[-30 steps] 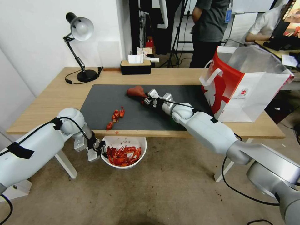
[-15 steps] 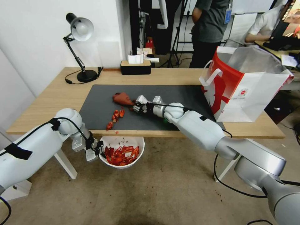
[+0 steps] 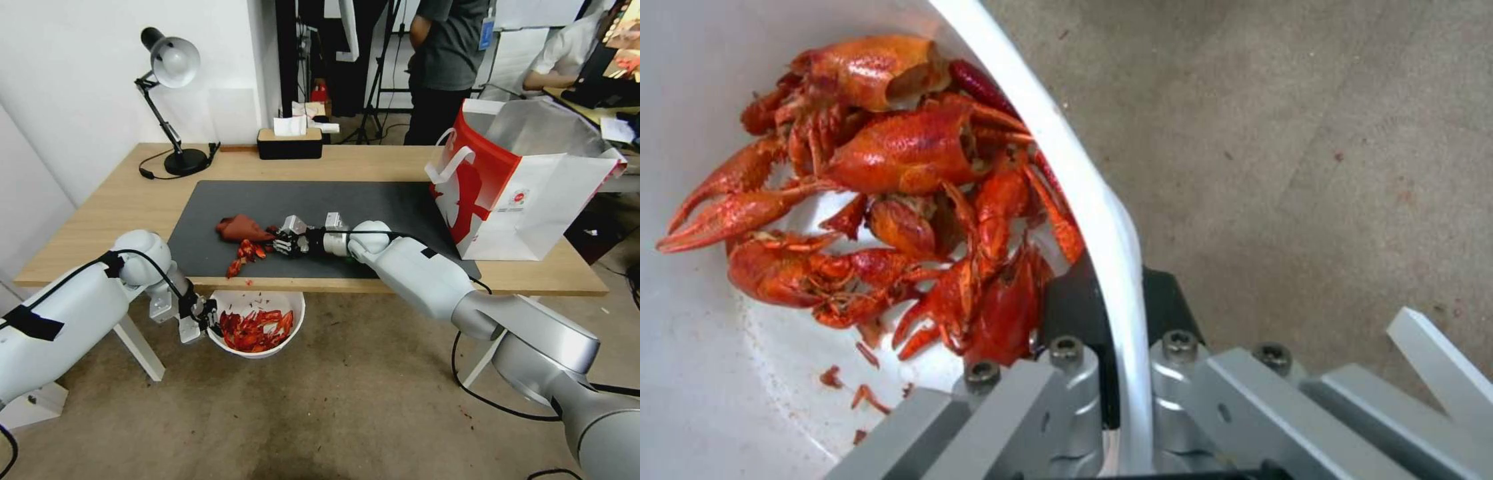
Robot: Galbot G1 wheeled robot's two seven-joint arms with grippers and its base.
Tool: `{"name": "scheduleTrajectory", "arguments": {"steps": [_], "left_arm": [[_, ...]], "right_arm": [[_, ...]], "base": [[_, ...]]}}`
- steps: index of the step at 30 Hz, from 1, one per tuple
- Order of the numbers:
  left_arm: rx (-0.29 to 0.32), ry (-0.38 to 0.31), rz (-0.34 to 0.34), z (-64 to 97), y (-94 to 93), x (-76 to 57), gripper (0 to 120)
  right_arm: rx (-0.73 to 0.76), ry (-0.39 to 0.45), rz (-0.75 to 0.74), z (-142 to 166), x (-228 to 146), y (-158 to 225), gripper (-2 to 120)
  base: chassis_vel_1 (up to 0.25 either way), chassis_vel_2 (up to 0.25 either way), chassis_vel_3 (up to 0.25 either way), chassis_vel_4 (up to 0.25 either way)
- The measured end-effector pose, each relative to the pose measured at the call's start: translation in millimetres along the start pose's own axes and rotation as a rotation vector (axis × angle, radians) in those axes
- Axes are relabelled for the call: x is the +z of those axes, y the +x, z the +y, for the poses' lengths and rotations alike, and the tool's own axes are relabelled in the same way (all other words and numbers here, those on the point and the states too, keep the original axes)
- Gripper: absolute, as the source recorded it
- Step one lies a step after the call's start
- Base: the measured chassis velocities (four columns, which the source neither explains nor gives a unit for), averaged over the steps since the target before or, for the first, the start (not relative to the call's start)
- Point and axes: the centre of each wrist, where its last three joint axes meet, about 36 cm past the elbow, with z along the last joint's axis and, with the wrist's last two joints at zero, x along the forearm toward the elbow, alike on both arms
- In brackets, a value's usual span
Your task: Sweep shrimp from table into container with towel, then put container into takeout bag.
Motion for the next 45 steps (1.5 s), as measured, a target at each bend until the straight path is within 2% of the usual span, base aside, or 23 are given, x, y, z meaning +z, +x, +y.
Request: {"name": "scheduleTrajectory", "arguments": {"steps": [12,21,36,45], "left_arm": [[0.0,0.018,0.003,-11.8,2.1,-2.6,0],[0.003,0.02,-0.002,-17.5,0.5,-8.0,0],[0.0,0.005,-0.004,-16.9,2.5,-14.7,0],[-0.002,0.009,-0.001,-17.2,3.8,-12.9,0]], "right_arm": [[-0.147,0.031,-0.029,2.7,1.4,-4.1,8],[-0.217,0.05,-0.024,3.0,2.4,12.7,8],[-0.25,0.05,-0.008,14.8,2.7,40.1,8],[-0.299,0.045,-0.008,28.6,-7.9,41.3,8]], "base": [[0.0,0.0,0.0,0.0],[0.0,0.0,0.0,0.0],[0.0,0.0,0.0,0.0],[0.0,0.0,0.0,0.0]]}}
